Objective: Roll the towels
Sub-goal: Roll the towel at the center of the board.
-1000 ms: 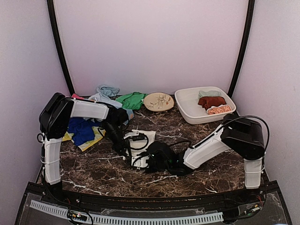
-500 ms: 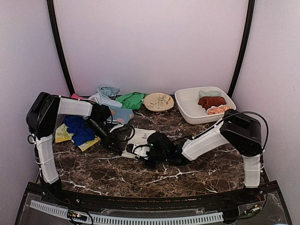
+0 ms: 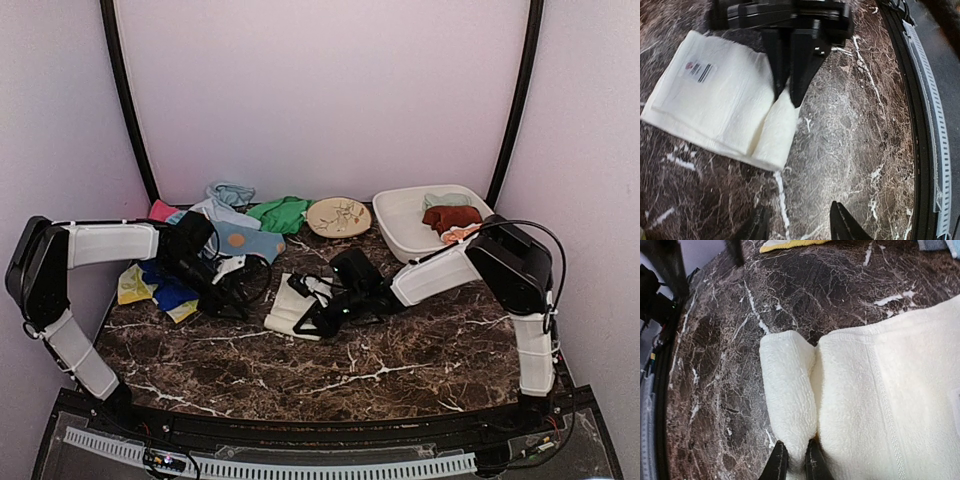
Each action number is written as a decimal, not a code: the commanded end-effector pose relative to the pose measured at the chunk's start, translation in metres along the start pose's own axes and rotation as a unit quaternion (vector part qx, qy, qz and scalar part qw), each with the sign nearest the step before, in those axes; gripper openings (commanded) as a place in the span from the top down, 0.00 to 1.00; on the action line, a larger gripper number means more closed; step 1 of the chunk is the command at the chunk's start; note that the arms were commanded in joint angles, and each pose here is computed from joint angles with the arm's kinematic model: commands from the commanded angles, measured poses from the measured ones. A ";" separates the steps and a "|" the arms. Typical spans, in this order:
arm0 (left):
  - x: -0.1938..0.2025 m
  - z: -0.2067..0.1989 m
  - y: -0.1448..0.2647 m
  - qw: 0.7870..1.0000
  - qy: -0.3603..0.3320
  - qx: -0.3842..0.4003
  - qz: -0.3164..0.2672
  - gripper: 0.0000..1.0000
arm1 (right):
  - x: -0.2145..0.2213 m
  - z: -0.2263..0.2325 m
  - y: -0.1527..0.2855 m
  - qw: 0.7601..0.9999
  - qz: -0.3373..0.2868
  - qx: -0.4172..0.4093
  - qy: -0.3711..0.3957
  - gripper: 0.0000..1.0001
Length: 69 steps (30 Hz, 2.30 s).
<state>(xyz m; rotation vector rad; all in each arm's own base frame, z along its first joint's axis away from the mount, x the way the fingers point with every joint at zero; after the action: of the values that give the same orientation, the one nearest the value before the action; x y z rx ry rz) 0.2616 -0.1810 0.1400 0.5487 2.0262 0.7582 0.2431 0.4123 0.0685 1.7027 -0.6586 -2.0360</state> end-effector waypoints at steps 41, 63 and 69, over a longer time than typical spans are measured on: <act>-0.003 0.000 -0.088 0.982 0.078 0.113 0.128 1.00 | 0.000 -0.016 0.070 0.985 -0.094 0.086 -0.115 0.59; -0.006 0.035 -0.108 0.954 0.171 0.116 0.218 1.00 | -0.014 0.072 0.004 0.834 0.098 0.269 0.472 0.56; -0.005 0.038 -0.108 0.953 0.166 0.105 0.231 1.00 | -0.011 0.050 -0.013 0.834 0.111 0.254 0.477 0.57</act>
<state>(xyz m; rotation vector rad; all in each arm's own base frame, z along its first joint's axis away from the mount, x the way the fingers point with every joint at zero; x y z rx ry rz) 0.2881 -0.2588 0.0670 1.0352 2.3846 0.8359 0.1777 0.4255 0.0726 2.4229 -0.9810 -0.7220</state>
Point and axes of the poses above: each gripper's point midway between its finger pads, its own y axis back along the fingers, its own z axis along the line the jaws close on, x = y × z, the point moved 6 cm from there along y, back along the fingers, and after that the axes turned 15 degrees about y, right-handed, at the moved point
